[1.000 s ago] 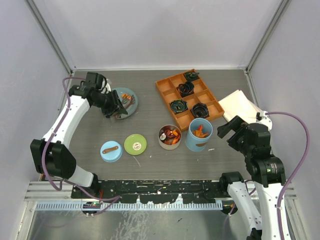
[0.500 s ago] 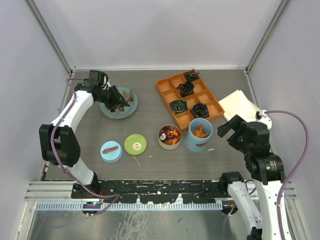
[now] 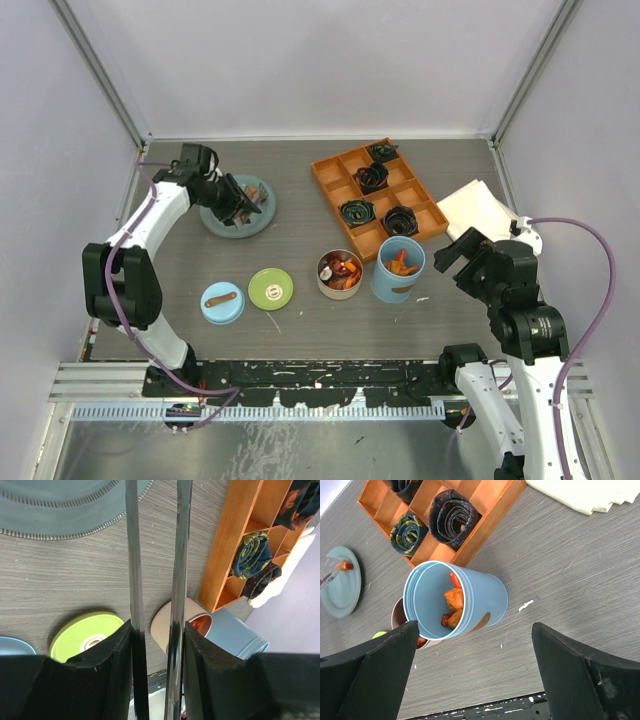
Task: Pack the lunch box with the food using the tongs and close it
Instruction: Pick up the fake food from the plate.
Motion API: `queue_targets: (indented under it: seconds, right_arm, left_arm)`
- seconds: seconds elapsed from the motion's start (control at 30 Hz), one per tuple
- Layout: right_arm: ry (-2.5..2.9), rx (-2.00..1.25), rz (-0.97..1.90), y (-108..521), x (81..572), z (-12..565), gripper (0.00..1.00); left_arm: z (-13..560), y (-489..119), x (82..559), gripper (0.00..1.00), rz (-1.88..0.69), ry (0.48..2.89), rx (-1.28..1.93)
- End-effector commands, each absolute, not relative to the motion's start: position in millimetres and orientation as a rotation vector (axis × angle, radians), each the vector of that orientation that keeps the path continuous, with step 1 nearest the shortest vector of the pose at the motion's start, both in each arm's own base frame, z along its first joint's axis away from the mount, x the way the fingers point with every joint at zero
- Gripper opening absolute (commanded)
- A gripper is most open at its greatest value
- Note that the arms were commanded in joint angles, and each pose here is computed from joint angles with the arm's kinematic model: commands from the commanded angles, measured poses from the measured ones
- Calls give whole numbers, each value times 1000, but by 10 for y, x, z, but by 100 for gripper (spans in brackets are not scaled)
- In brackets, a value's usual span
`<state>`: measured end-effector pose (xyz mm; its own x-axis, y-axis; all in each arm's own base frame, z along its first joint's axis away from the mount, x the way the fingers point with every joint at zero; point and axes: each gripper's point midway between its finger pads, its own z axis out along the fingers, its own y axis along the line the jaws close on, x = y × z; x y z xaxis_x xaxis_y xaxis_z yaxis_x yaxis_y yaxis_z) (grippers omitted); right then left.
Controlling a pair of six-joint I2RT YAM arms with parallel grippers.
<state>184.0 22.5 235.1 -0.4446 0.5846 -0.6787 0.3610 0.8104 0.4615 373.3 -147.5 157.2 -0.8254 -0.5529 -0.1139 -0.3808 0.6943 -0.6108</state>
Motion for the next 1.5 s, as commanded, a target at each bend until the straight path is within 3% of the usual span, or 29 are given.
queue_targets:
  seconds: [0.0,0.57,0.8,1.13,1.47]
  right_arm:
    - [2038,674,297,193,1942,2450,100]
    - [2035,663,287,180,1941,2467,100]
    - [2037,663,286,180,1938,2452,100]
    - [2023,666,310,200,1905,2476,100]
    - [2010,673,338,224,1843,2510,100]
  left_arm:
    - [1581,-1479,3851,39,-872,2569,-746]
    - [1331,-1476,4008,38,-859,2587,-791]
    - [1324,-1451,3921,27,-847,2602,-784]
    - [1466,-1446,3679,21,-867,2608,-726]
    - [1719,-1516,3227,21,-932,2624,-582]
